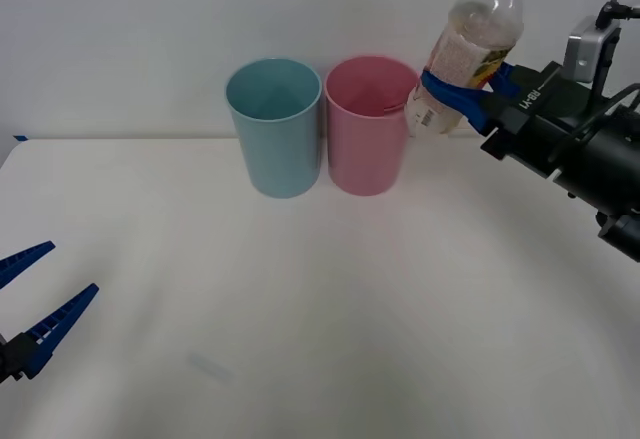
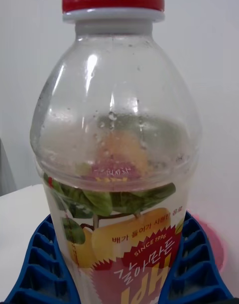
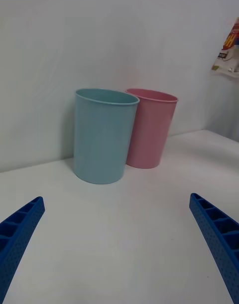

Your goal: Grasp the object on the table and drop it into the matching bin: aluminum can to the light blue bin, PET bottle to the pink bin.

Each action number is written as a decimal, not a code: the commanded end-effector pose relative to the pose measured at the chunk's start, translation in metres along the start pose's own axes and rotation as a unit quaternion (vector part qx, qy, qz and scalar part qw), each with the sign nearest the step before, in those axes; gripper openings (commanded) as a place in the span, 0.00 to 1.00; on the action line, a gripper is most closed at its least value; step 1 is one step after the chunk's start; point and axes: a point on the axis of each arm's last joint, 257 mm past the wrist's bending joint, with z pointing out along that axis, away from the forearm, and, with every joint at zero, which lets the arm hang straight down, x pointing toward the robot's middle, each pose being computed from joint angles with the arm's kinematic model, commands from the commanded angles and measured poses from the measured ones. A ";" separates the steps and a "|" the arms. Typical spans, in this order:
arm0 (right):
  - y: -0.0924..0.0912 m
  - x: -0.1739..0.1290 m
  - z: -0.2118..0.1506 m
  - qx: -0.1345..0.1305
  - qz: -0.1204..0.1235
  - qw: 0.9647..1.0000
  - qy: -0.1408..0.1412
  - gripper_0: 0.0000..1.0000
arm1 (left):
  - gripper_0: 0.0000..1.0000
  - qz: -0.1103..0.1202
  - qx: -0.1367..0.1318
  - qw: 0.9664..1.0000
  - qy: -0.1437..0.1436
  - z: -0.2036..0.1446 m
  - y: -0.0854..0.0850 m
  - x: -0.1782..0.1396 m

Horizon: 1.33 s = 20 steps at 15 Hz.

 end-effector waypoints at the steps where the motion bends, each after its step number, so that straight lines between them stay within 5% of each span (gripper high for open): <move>1: -0.017 0.003 0.024 -0.009 -0.004 1.000 0.011 0.00 | 1.00 0.000 0.000 1.000 0.000 0.000 0.000 0.000; 11: -0.065 0.037 0.118 0.011 -0.021 0.998 0.054 0.00 | 1.00 0.000 0.000 1.000 0.000 0.000 0.000 0.000; 20: -0.071 0.056 0.149 0.018 -0.014 0.997 0.075 0.00 | 1.00 0.000 0.000 1.000 0.000 0.000 0.000 0.000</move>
